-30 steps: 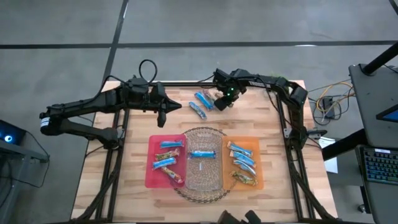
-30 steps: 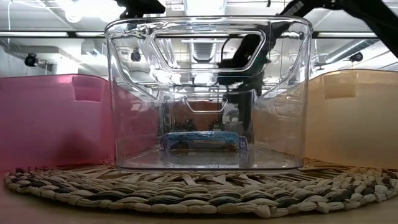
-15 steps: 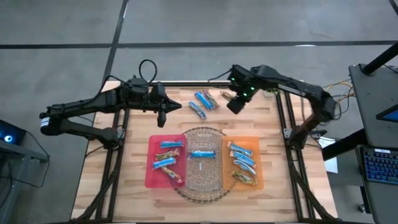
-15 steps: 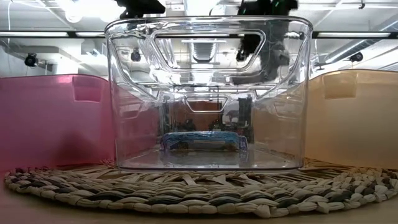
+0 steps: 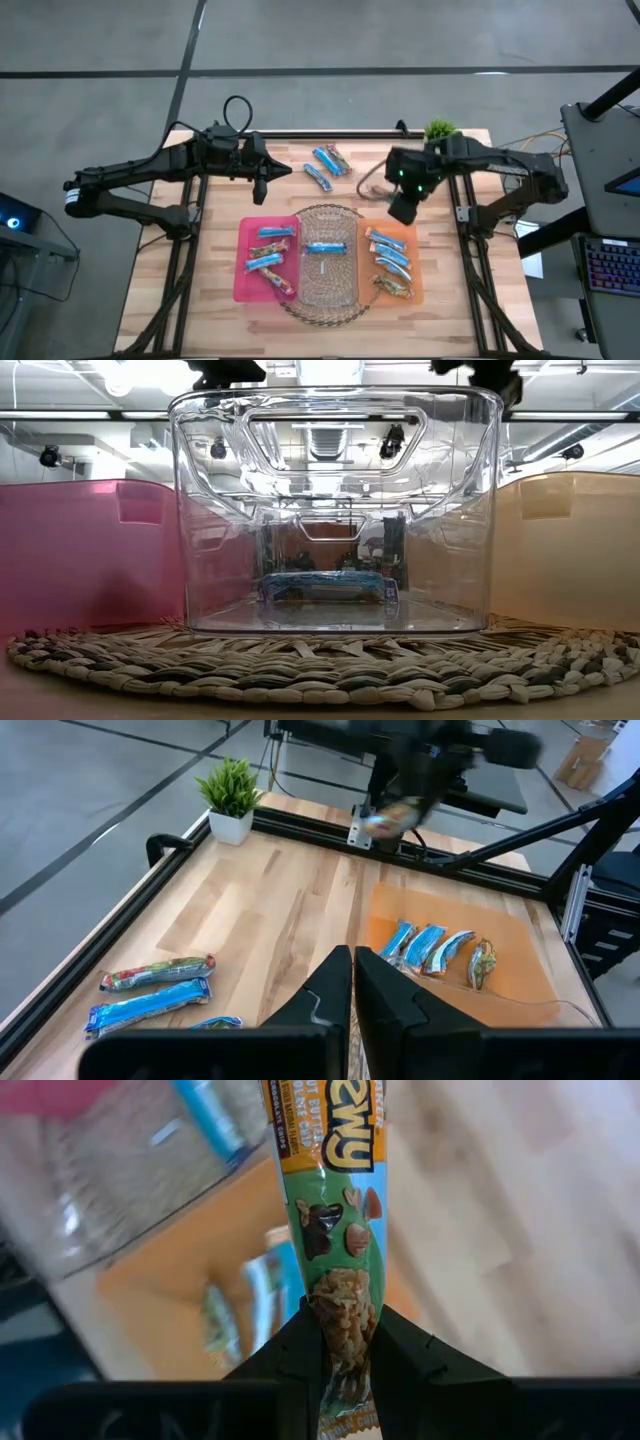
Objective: Pick and place Granola Bars by type
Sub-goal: Put the yellow granola bar into the orange bin
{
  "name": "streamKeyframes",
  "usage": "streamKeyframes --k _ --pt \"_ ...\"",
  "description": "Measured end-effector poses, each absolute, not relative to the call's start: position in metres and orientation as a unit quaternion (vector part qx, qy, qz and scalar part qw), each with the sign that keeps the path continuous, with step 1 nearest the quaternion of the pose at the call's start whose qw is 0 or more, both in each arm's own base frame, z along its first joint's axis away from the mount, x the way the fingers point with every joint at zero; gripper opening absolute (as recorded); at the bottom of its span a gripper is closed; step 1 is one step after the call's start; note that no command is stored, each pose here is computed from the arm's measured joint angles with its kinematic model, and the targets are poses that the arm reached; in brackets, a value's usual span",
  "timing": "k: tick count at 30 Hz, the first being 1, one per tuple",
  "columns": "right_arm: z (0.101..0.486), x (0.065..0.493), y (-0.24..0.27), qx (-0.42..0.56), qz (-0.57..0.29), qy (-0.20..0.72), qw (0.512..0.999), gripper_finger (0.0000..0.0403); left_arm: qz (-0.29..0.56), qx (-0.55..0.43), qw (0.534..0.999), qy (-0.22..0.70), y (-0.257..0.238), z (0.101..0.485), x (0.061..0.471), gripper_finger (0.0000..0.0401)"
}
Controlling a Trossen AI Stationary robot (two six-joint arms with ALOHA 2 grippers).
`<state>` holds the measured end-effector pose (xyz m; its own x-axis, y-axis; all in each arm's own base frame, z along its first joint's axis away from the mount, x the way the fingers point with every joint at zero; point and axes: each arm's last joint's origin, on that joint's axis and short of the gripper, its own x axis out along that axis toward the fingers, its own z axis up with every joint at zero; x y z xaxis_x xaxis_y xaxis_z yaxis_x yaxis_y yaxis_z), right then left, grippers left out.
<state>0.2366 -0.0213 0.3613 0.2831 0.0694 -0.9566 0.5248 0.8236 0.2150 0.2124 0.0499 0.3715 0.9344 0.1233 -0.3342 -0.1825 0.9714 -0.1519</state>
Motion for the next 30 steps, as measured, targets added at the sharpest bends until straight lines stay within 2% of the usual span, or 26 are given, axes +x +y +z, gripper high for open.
streamKeyframes --k 9,14,19,30 --pt "0.353 0.241 0.04 0.23 -0.073 0.623 0.745 0.0054 0.078 -0.09 0.979 0.163 0.05 0.372 0.212 0.0" --pt "0.338 0.245 0.067 0.224 -0.059 0.647 0.727 0.0054 0.078 -0.09 0.979 0.163 0.05 0.372 0.212 0.0" --pt "0.316 0.25 0.092 0.242 -0.005 0.658 0.713 0.0054 0.078 -0.09 0.98 0.161 0.05 0.372 0.212 0.0" --pt "0.279 0.249 0.113 0.261 0.012 0.672 0.693 0.0054 0.073 -0.084 0.981 0.16 0.05 0.372 0.213 0.0"
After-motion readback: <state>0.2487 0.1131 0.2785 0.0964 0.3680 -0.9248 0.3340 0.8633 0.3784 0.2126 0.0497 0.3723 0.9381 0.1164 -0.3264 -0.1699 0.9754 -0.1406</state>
